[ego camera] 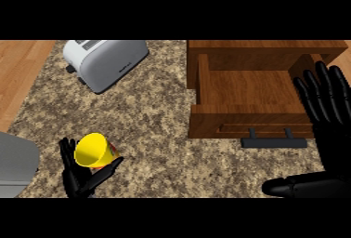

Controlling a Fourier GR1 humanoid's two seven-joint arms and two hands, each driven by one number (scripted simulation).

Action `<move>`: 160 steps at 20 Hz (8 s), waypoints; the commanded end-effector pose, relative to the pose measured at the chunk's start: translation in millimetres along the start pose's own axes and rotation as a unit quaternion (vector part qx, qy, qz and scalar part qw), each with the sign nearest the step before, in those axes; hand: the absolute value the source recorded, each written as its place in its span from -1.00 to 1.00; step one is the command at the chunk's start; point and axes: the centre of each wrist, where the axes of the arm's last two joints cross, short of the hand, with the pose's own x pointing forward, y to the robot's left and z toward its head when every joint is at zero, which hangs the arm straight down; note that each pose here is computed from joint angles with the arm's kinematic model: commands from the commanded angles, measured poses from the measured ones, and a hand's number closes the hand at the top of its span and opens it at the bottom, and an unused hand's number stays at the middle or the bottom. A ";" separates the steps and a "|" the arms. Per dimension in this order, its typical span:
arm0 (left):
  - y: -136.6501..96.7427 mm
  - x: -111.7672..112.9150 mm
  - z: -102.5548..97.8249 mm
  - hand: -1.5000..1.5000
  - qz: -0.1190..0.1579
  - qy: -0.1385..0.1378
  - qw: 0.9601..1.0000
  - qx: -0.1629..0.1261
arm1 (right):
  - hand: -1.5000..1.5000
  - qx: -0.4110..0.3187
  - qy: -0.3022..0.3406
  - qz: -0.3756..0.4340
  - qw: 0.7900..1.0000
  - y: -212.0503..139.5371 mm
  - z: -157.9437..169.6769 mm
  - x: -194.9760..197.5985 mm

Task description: Pick up the cup, place it into the drawer and close the drawer

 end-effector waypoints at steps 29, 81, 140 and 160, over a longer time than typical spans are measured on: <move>-16.8 23.8 -75.8 1.00 0.116 -0.086 0.956 -0.256 | -1.00 -0.005 0.007 0.001 1.000 0.6 11.6 10.2; -361.8 236.0 -103.3 1.00 0.038 -0.079 0.912 -0.400 | -1.00 0.002 0.013 0.007 1.000 -23.5 0.5 -6.5; -284.0 207.9 -118.4 -1.00 0.079 -0.025 0.933 -0.350 | 1.00 0.141 0.039 0.121 0.982 -27.8 23.1 15.3; -94.3 194.8 -130.8 -1.00 0.098 -0.016 0.944 -0.316 | 1.00 0.250 0.076 0.400 0.879 6.3 0.0 -65.1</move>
